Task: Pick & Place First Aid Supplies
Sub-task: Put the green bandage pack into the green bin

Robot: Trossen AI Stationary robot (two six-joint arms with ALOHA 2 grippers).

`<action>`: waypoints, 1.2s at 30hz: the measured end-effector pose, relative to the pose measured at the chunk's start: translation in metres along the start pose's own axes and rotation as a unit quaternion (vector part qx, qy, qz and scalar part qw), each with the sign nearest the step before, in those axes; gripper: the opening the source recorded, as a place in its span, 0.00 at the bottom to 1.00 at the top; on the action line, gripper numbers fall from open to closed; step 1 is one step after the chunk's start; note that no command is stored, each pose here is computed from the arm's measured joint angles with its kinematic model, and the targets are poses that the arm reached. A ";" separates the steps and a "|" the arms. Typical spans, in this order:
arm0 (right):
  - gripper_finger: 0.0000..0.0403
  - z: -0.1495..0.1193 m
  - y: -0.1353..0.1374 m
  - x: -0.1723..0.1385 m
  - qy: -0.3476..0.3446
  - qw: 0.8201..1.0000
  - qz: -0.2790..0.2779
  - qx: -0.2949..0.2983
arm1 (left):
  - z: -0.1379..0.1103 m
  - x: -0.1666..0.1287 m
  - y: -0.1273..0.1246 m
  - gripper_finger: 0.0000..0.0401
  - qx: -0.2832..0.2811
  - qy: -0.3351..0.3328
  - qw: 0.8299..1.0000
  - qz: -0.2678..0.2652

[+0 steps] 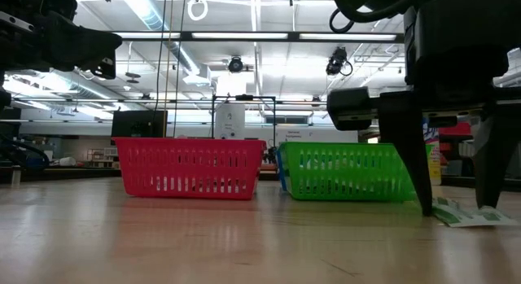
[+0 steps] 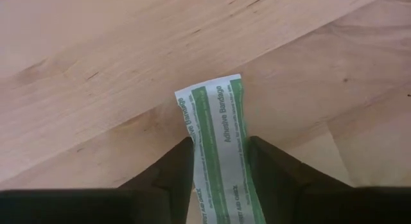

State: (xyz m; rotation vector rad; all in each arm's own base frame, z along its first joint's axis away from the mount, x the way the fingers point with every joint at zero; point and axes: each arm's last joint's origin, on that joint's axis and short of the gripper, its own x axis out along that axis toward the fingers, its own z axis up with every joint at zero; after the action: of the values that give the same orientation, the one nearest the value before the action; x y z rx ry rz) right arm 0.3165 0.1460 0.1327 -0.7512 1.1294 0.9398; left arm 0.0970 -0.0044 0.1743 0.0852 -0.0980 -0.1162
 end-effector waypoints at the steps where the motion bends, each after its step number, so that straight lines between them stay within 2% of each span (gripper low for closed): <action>1: 0.36 0.000 0.000 0.000 0.000 1.000 0.000 0.000 | 0.000 0.000 0.000 0.06 0.000 0.000 1.000 0.000; 7: 0.32 0.000 0.000 0.000 0.000 1.000 -0.001 0.005 | 0.000 0.000 0.000 0.06 0.000 0.000 1.000 0.000; 21: 0.34 0.001 -0.001 -0.010 -0.008 1.000 -0.024 0.007 | 0.000 0.000 0.000 0.06 0.000 0.000 1.000 0.000; 29: 0.34 0.008 0.002 -0.026 -0.037 0.999 -0.038 -0.004 | 0.000 0.000 0.000 0.06 0.000 0.000 1.000 0.000; 36: 0.33 0.021 0.007 -0.044 -0.089 0.993 -0.070 -0.016 | 0.000 0.000 0.000 0.06 0.000 0.000 1.000 0.000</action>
State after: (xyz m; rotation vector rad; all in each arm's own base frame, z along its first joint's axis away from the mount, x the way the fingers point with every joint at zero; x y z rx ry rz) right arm 0.3124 0.1572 0.1808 -0.7471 0.8952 0.8902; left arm 0.0970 -0.0044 0.1743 0.0852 -0.0976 -0.1162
